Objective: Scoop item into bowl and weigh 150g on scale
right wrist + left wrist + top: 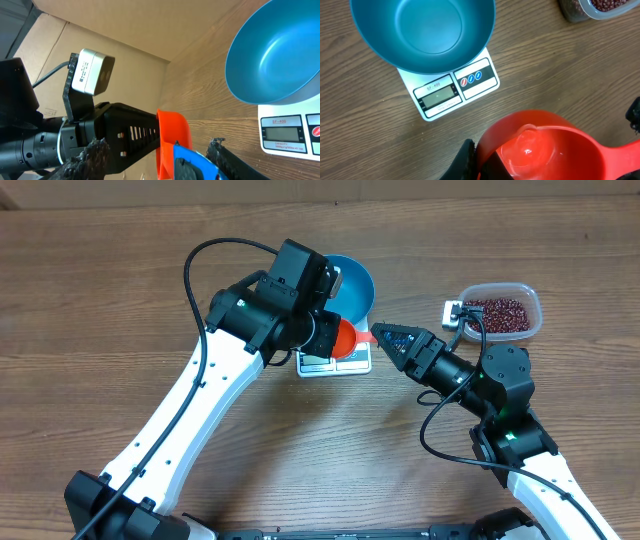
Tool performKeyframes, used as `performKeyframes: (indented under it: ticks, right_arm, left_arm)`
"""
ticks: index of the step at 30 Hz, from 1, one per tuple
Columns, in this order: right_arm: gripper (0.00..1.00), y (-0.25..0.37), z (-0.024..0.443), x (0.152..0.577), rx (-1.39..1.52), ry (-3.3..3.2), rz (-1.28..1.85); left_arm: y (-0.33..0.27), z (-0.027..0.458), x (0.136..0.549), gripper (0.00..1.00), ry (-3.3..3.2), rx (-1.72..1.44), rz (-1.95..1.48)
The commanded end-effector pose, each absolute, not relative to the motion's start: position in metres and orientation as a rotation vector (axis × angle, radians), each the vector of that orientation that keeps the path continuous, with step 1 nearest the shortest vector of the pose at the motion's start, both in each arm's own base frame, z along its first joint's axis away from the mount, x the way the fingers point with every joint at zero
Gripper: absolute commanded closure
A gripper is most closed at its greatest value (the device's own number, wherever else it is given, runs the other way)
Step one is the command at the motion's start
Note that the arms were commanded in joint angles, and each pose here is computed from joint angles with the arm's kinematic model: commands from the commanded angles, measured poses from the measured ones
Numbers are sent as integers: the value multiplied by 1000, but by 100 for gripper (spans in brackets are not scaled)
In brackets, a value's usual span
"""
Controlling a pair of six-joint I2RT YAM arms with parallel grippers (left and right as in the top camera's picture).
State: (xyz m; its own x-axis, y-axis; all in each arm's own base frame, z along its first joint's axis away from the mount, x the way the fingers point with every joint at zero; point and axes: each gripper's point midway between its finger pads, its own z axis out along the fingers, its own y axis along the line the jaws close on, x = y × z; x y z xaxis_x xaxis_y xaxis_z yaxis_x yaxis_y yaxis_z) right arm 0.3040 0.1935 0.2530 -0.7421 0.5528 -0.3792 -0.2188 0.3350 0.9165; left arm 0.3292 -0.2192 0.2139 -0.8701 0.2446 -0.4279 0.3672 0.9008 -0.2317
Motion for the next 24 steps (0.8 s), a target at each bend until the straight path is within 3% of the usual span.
performKeyframes:
  ticks: [1, 7, 13, 17, 21, 24]
  right_arm:
    - [37, 195, 270, 303, 252, 1890, 1481]
    - [42, 195, 270, 303, 252, 1890, 1480]
    - [54, 195, 270, 303, 252, 1890, 1481]
    - [66, 195, 270, 303, 252, 1891, 1481]
    - [96, 196, 270, 303, 250, 1894, 1483]
    - [96, 196, 269, 302, 251, 1896, 1483]
  left_arm:
    - [-230, 217, 325, 96, 2648, 544, -468]
    - [-230, 217, 325, 96, 2647, 545, -469]
    - [-231, 216, 326, 96, 2649, 545, -467]
    - [-231, 215, 326, 96, 2652, 546, -468]
    - [-232, 210, 327, 96, 2666, 547, -464]
    - [-232, 207, 327, 96, 2675, 548, -461]
